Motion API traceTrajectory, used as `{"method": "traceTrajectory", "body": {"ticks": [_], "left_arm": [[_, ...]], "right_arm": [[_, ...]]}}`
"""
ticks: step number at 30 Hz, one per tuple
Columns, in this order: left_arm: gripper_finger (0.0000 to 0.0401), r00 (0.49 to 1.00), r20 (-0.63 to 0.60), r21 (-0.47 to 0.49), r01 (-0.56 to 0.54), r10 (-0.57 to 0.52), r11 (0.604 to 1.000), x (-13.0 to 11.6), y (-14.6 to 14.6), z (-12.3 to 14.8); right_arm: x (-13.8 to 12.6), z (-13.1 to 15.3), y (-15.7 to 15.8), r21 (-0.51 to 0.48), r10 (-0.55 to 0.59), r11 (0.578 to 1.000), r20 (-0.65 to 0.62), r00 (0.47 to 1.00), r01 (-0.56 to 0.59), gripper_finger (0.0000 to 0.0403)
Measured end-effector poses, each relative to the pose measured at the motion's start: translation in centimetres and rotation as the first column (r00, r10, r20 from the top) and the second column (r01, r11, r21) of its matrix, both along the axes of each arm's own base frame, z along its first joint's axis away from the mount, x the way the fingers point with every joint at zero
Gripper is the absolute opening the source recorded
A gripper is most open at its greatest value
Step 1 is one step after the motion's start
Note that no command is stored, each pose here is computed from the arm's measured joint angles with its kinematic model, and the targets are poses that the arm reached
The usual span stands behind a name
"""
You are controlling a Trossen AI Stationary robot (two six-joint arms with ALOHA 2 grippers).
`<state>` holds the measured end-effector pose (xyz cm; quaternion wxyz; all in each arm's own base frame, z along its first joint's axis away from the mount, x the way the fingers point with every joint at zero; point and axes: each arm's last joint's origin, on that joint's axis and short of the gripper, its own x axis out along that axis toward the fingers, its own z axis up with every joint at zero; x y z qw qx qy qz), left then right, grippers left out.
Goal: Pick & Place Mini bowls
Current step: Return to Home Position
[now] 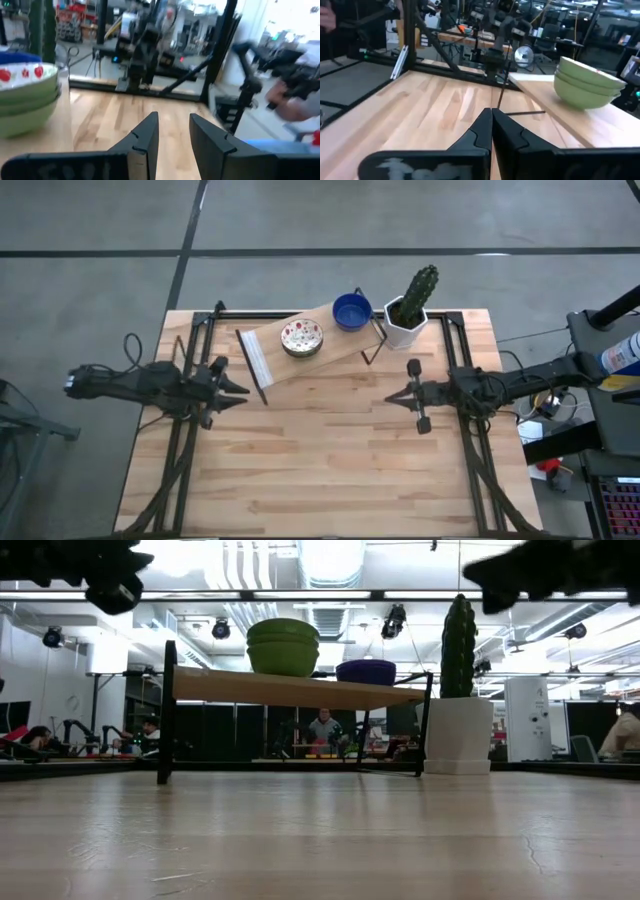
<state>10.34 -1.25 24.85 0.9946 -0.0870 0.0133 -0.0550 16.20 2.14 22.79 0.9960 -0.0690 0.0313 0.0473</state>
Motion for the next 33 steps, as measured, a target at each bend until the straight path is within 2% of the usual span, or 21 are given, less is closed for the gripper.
{"method": "traceTrajectory", "body": {"ticks": [8, 15, 18, 20, 23, 25, 28, 30, 31, 33], "left_arm": [[0.0103, 1.0, 0.004, -0.013, 0.005, -0.005, 1.0, -0.9, 0.1, 0.0], [0.0103, 1.0, -0.021, 0.023, 0.005, -0.004, 1.0, -1.7, 0.2, -0.4], [0.0103, 1.0, -0.022, 0.03, 0.0, 0.001, 1.0, -2.0, 0.3, -0.5], [0.0103, 0.997, -0.071, 0.058, -0.011, 0.015, 0.998, -2.2, 0.3, -1.2], [0.0103, 0.993, -0.119, 0.012, -0.021, 0.022, 1.0, -1.6, 0.3, -2.9], [0.0103, 0.998, -0.068, 0.038, -0.017, 0.019, 0.999, -1.2, 0.2, -3.5], [0.0103, 0.997, 0.079, 0.096, -0.011, 0.004, 0.995, -0.6, 0.1, -4.5], [0.0103, 0.994, 0.11, 0.108, -0.015, 0.003, 0.994, -0.3, 0.1, -5.5], [0.0103, 0.994, 0.11, 0.103, -0.014, 0.003, 0.995, -0.2, 0.0, -6.1], [0.0103, 0.994, 0.11, 0.087, -0.013, 0.003, 0.996, -0.1, 0.0, -7.0]], "right_arm": [[-3.1, -1.8, -0.5, -0.03, -0.004, 1.0, 0.079, 0.997, 0.006, 0.0008], [-5.1, -3.7, -0.7, -0.121, 0.003, 0.993, 0.102, 0.995, 0.009, 0.0008], [-5.7, -4.1, -0.8, -0.104, 0.004, 0.995, 0.121, 0.993, 0.009, 0.0008], [-6.0, -4.6, -0.9, -0.089, 0.003, 0.996, 0.12, 0.993, 0.008, 0.0008], [-6.4, -5.3, -0.9, -0.068, 0.002, 0.998, 0.121, 0.993, 0.006, 0.0008], [-6.6, -5.4, -0.9, -0.037, 0.0, 0.999, 0.128, 0.992, 0.005, 0.0008], [-6.6, -5.9, -0.9, 0.045, -0.006, 0.999, 0.087, 0.996, 0.002, 0.0008], [-6.5, -6.0, -0.9, 0.089, -0.009, 0.996, 0.067, 0.998, 0.003, 0.0008], [-6.5, -6.1, -0.9, 0.09, -0.01, 0.996, 0.061, 0.998, 0.004, 0.0009], [-6.4, -6.1, -0.9, 0.015, -0.006, 1.0, 0.059, 0.998, 0.005, 0.0009]]}}
